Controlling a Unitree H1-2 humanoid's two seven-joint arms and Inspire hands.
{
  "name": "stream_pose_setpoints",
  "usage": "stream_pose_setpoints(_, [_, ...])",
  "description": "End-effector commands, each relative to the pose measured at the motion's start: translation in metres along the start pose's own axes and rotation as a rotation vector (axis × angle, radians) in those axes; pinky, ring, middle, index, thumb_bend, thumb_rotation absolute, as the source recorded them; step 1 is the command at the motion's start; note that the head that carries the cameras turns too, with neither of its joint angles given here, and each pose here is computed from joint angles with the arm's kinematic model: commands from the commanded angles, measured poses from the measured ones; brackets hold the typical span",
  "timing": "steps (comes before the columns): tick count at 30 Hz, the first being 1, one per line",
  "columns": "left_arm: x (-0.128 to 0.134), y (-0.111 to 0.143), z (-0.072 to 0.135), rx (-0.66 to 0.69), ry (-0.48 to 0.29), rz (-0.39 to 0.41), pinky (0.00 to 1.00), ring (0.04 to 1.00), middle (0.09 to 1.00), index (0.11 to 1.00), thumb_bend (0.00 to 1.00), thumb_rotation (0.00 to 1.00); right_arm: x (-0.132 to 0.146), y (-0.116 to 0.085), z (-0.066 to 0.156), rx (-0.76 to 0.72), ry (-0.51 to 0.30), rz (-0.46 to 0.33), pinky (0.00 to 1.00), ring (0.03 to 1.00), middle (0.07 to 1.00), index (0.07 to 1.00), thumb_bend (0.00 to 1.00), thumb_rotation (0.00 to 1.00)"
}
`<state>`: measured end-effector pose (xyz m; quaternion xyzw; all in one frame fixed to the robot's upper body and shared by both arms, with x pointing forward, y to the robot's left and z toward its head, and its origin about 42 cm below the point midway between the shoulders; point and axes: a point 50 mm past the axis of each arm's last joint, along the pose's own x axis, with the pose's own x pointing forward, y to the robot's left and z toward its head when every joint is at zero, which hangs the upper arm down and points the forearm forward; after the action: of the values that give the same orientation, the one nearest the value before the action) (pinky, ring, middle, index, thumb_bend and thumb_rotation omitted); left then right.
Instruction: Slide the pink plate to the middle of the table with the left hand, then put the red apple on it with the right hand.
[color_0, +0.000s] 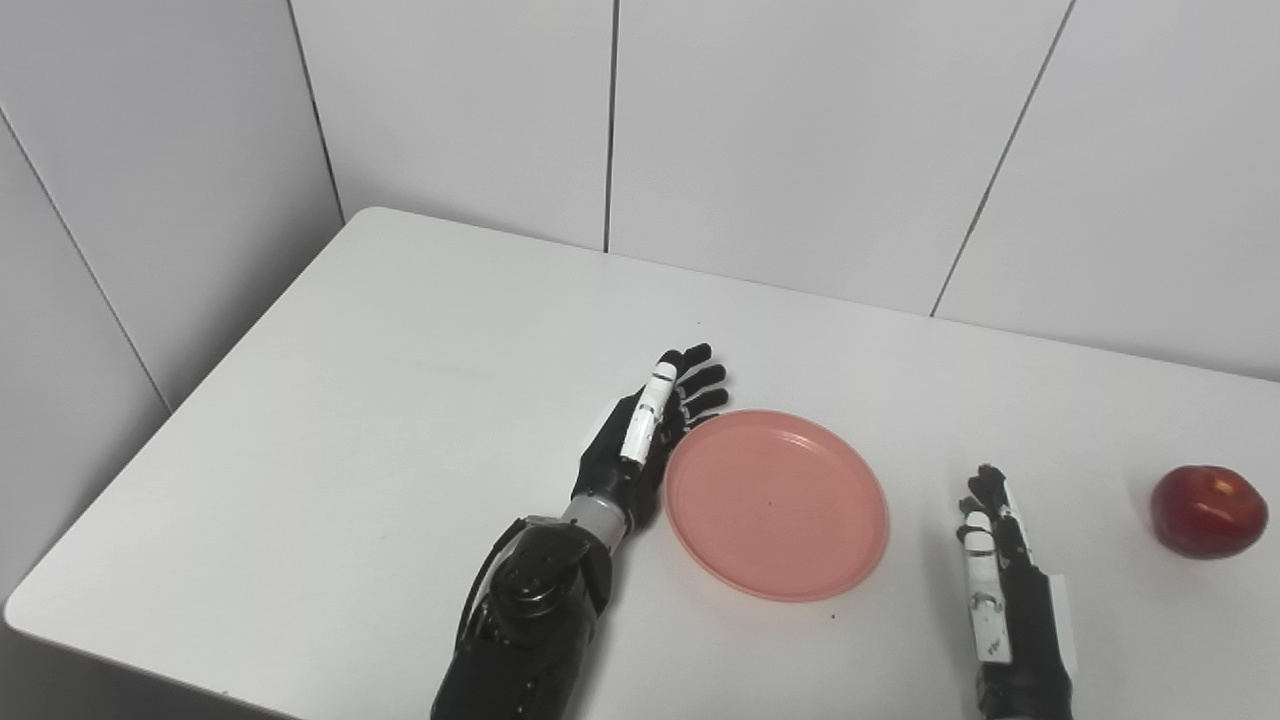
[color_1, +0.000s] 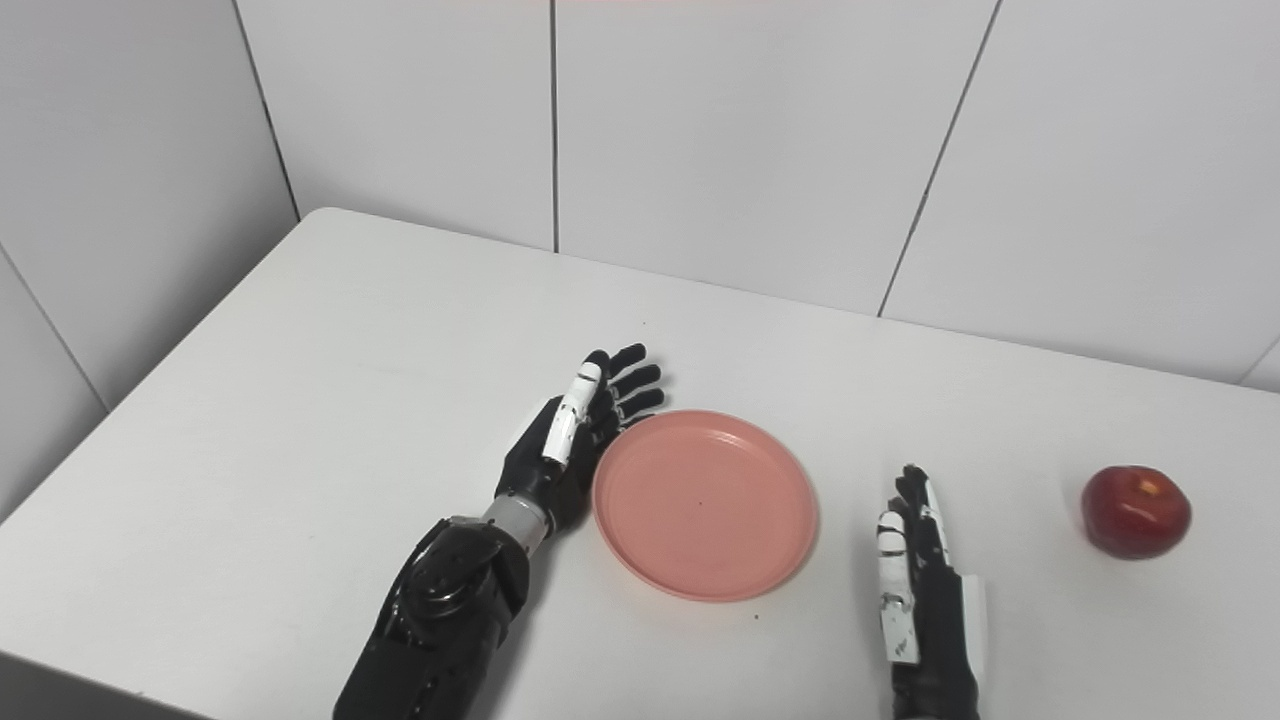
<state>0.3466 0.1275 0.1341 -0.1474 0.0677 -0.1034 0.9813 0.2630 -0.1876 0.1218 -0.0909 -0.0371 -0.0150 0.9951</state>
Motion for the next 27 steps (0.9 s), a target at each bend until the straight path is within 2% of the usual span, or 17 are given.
stream_pose_setpoints(1, [-0.001, -0.008, 0.000, 0.004, 0.021, -0.014, 0.84, 0.859, 0.873, 0.860, 0.38, 1.00, 0.006, 0.003, 0.014, 0.010, -0.053, -0.020, 0.90, 0.919, 0.935, 0.935, 0.20, 1.00])
stream_pose_setpoints(6, [-0.002, -0.012, 0.001, 0.002, 0.022, -0.020, 0.86, 0.863, 0.881, 0.869, 0.38, 1.00, 0.006, 0.006, 0.014, 0.011, -0.053, -0.019, 0.91, 0.921, 0.936, 0.937, 0.23, 1.00])
stream_pose_setpoints(25, [-0.007, -0.005, 0.011, 0.008, -0.004, 0.007, 0.86, 0.883, 0.892, 0.876, 0.37, 1.00, 0.014, 0.004, 0.017, -0.007, -0.036, -0.035, 0.90, 0.935, 0.948, 0.945, 0.22, 1.00])
stream_pose_setpoints(27, [-0.009, -0.004, 0.013, 0.016, -0.015, 0.010, 0.87, 0.884, 0.891, 0.874, 0.37, 1.00, 0.016, 0.003, 0.018, -0.023, -0.033, -0.033, 0.88, 0.923, 0.938, 0.935, 0.23, 1.00])
